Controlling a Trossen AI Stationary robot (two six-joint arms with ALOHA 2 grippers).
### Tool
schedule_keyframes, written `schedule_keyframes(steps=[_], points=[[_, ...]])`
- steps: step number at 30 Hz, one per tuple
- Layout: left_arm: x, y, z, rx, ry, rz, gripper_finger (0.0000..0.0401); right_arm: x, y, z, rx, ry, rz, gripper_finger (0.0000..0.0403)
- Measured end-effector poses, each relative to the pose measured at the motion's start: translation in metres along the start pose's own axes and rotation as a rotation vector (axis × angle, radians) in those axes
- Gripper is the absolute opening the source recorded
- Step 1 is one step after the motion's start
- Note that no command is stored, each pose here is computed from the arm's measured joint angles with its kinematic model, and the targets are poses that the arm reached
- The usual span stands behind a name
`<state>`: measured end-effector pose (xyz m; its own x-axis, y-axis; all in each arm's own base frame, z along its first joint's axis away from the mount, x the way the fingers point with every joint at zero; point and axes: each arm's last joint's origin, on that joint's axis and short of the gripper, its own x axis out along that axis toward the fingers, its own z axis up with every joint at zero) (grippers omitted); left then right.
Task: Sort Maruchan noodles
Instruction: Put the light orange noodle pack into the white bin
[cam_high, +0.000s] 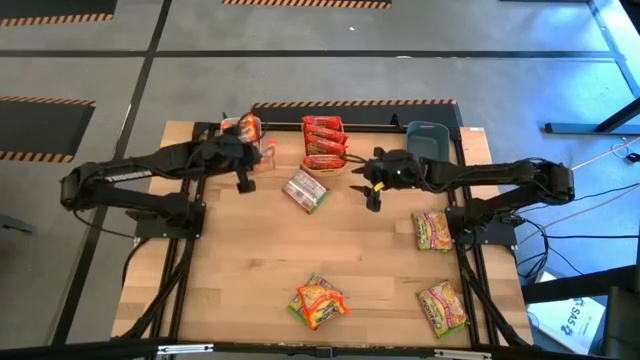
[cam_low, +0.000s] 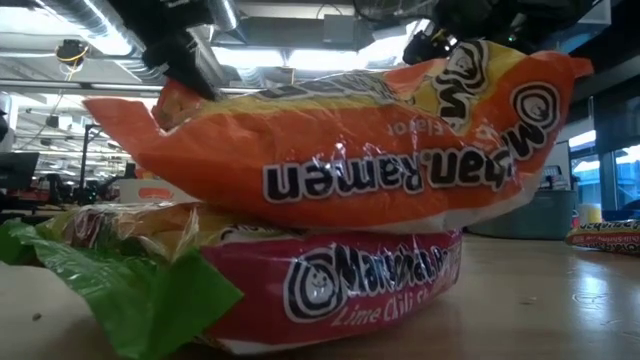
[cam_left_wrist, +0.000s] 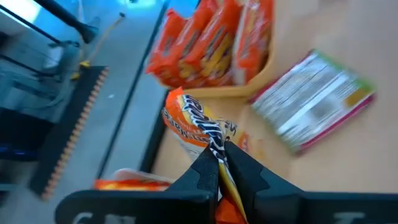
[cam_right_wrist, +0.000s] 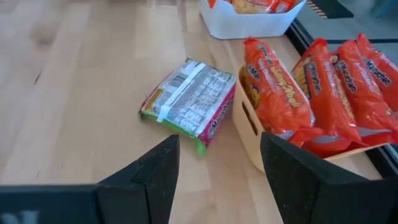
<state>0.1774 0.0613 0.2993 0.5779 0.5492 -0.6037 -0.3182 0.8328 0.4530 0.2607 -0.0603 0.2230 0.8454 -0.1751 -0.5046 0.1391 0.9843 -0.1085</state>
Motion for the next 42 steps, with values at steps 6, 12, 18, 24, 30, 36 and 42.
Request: schedule_keyframes(steps=[6,12,18,24,30,36,42], points=[[0.010,0.019,-0.020,0.134,0.102,0.082,0.0008,0.000,-0.002,-0.002,0.010,0.014,0.017,0.0211],[0.017,0.034,-0.032,0.105,0.161,0.116,0.0011,0.000,-0.001,-0.004,0.053,0.026,0.062,0.0211],[0.007,0.028,-0.009,0.067,-0.053,-0.049,0.0012,0.000,-0.001,0.003,0.125,-0.040,0.090,0.0211],[0.002,0.009,0.015,0.081,-0.303,-0.235,0.0006,-0.001,-0.003,0.018,0.252,-0.188,0.103,0.0217],[0.005,-0.011,0.035,0.094,-0.431,-0.312,0.0007,0.003,-0.003,0.028,0.303,-0.309,0.151,0.0283],[0.014,-0.026,0.051,0.113,-0.516,-0.318,0.0008,0.033,-0.001,0.023,0.324,-0.388,0.232,0.0342],[0.021,-0.032,0.060,0.122,-0.558,-0.278,0.0009,0.057,0.000,0.018,0.327,-0.452,0.274,0.0351]])
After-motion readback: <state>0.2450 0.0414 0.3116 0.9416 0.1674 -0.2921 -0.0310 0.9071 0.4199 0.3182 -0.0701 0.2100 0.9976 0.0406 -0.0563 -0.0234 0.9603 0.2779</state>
